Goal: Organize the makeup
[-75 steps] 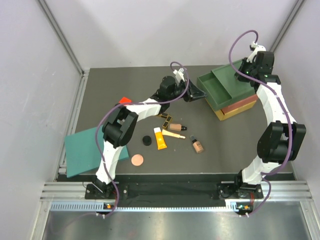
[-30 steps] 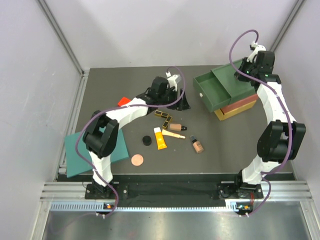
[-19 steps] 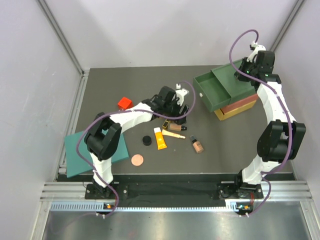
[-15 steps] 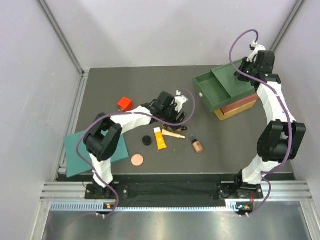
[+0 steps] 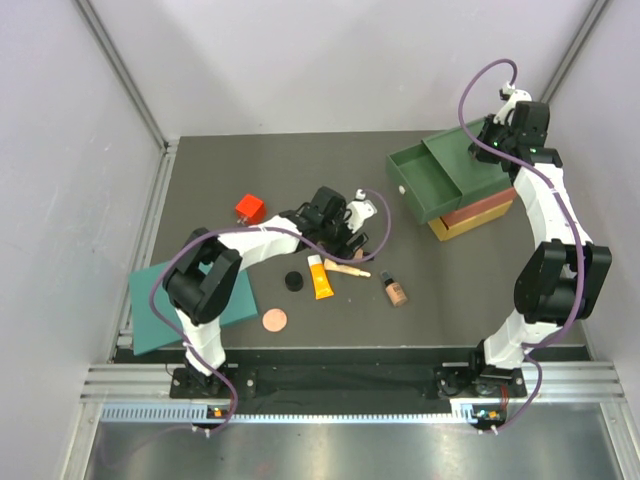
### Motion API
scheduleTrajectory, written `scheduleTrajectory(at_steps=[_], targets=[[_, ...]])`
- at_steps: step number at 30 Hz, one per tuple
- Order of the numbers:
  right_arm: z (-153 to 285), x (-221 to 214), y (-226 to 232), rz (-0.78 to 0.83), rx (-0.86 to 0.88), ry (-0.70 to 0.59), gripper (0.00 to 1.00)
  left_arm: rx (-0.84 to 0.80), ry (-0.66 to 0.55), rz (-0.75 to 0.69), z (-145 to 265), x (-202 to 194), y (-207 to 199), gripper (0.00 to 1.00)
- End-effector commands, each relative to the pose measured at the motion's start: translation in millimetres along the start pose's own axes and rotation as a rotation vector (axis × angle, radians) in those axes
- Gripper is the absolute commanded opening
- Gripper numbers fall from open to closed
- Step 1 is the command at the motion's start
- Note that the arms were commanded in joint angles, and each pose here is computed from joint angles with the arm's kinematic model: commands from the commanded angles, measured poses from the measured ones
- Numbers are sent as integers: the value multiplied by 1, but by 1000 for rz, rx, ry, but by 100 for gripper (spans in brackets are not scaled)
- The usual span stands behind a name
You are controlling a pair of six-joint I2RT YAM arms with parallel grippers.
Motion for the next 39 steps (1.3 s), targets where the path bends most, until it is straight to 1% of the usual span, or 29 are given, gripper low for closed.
scheduleTrajectory(at_steps=[1,5,9,11,15,22,23,25,26,27,28,32,39], targets=[[-16,-74,-13,-47,-46,332,0,-31,-107,-85,0,31,2,77],[-17,-74,-13,-46,-47,334,0,-67,-119,-139,-1,36,-8,77],[-18,-74,-13,-47,-49,334,1,-93,-73,-149,-9,27,-14,75],[-18,-74,-14,-47,-50,335,1,-115,-41,-150,-14,19,-19,73],[-19,-73,-14,-46,-49,335,1,-108,-9,-144,-21,10,-19,69],[-22,-76,-13,-52,-37,346,1,-79,24,-129,-33,6,-14,56],[-22,-76,-13,-53,-36,343,1,-83,42,-132,-37,2,-15,47],[-22,-76,-13,-52,-34,344,1,-85,51,-131,-38,4,-14,34],[-22,-75,-13,-53,-33,342,1,-89,60,-129,-41,2,-13,26],[-23,-76,-13,-54,-33,346,1,-89,62,-128,-41,2,-13,9],[-23,-76,-13,-54,-33,346,1,-96,66,-127,-41,4,-14,0],[-24,-77,-13,-55,-29,348,1,-86,44,-102,-36,14,-13,0],[-25,-78,-12,-60,-23,351,0,43,-68,-59,-10,49,-3,0]])
Point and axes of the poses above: each gripper's point midway between its finger pads, its own z axis back along the fingers, its own y axis along the line the jaws close on, x = y × z, the point moved 8 cm from there along z, back along the fingers, and after that the axes turned 3 degrees about z, right-handed, at the moved point
